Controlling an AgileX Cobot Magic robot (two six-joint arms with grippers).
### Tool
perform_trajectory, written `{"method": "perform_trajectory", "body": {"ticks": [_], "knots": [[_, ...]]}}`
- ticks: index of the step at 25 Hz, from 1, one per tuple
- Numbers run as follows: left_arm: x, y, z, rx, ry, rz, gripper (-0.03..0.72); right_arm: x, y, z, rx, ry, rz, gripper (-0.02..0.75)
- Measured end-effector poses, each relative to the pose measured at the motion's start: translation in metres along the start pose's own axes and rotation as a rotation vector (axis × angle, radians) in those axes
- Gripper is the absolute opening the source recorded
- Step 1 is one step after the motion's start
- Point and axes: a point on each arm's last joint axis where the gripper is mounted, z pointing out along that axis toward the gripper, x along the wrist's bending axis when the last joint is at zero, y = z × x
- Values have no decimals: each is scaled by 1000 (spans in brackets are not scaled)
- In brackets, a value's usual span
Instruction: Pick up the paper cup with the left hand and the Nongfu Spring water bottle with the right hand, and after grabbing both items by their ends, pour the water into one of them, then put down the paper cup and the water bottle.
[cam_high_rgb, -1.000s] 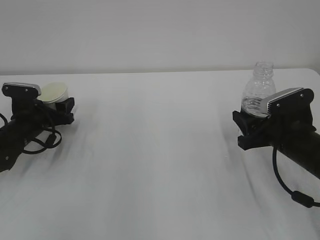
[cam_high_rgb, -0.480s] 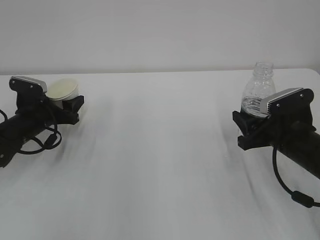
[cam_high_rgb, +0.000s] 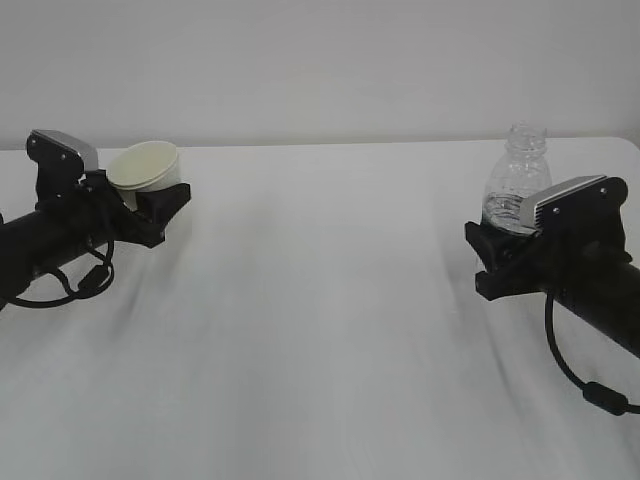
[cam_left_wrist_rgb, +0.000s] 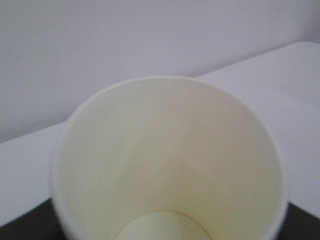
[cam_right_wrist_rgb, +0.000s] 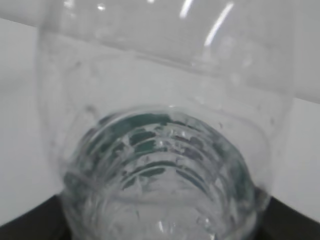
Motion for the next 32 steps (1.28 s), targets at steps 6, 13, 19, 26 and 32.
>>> {"method": "perform_trajectory", "body": {"ticks": [6, 13, 19, 26, 32], "knots": [[-13, -1, 0, 29, -128, -7, 481, 1, 0, 0, -1, 8, -4, 438], [-40, -3, 6, 58, -272, 19, 480, 4, 1, 0, -7, 45, -23, 438], [-71, -3, 13, 67, -373, 34, 480, 7, 1, 0, -11, 74, -37, 438], [-112, -3, 21, 72, -492, 53, 480, 10, 1, -1, -15, 109, -55, 438], [-142, -4, 23, 74, -572, 65, 480, 12, 1, -1, -18, 136, -68, 438]]}}
